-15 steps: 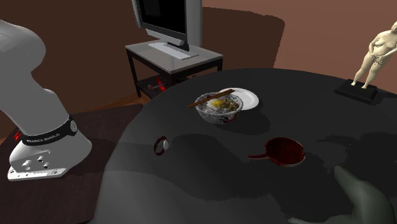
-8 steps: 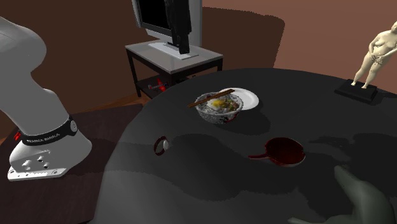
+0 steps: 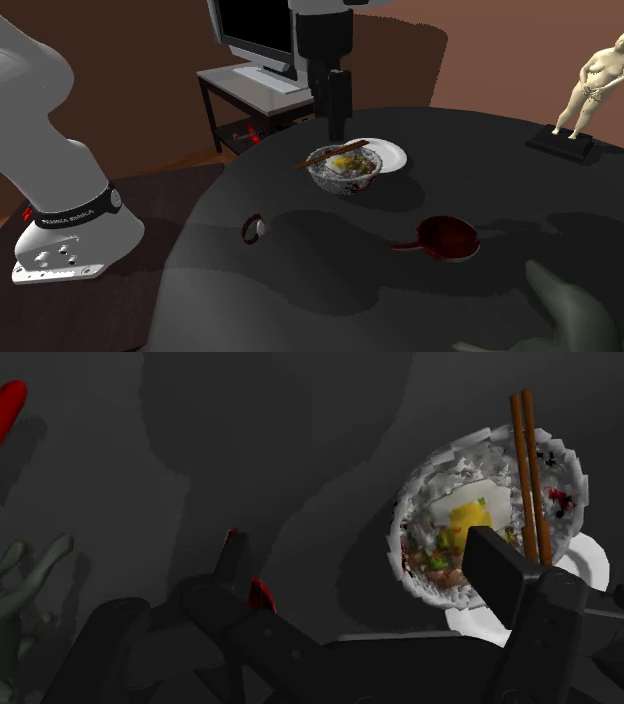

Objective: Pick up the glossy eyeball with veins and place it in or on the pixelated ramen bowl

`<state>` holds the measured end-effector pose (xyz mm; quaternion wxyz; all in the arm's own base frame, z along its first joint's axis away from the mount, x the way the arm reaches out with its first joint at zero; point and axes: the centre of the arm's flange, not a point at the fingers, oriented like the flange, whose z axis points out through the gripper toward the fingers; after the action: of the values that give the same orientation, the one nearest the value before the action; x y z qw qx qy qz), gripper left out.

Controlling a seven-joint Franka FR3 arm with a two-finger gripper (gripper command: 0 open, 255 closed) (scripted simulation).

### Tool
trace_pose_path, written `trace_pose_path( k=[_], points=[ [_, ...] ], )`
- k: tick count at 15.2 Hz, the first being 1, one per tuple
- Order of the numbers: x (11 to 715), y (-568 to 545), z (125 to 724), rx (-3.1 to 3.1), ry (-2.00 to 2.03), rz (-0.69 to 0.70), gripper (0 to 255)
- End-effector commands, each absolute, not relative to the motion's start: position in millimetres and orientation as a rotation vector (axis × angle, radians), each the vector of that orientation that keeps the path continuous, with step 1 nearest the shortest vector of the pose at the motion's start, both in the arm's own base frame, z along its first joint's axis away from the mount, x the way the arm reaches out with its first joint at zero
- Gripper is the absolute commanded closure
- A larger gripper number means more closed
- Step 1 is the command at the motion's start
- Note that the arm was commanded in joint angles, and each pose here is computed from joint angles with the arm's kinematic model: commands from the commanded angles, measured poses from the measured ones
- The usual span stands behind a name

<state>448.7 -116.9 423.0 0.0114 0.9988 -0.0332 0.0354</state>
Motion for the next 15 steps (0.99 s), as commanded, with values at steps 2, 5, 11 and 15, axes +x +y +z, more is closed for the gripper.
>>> trace_pose_path(
  k=[2, 5, 11, 15],
  points=[
    [471, -132, 394, 3.12, -0.137, 0.119, 0],
    [493, -149, 365, 3.127, -0.169, 0.125, 0],
    [536, -183, 307, 3.138, -0.235, 0.137, 0],
    [564, -206, 268, 3.145, -0.279, 0.145, 0]
  ],
)
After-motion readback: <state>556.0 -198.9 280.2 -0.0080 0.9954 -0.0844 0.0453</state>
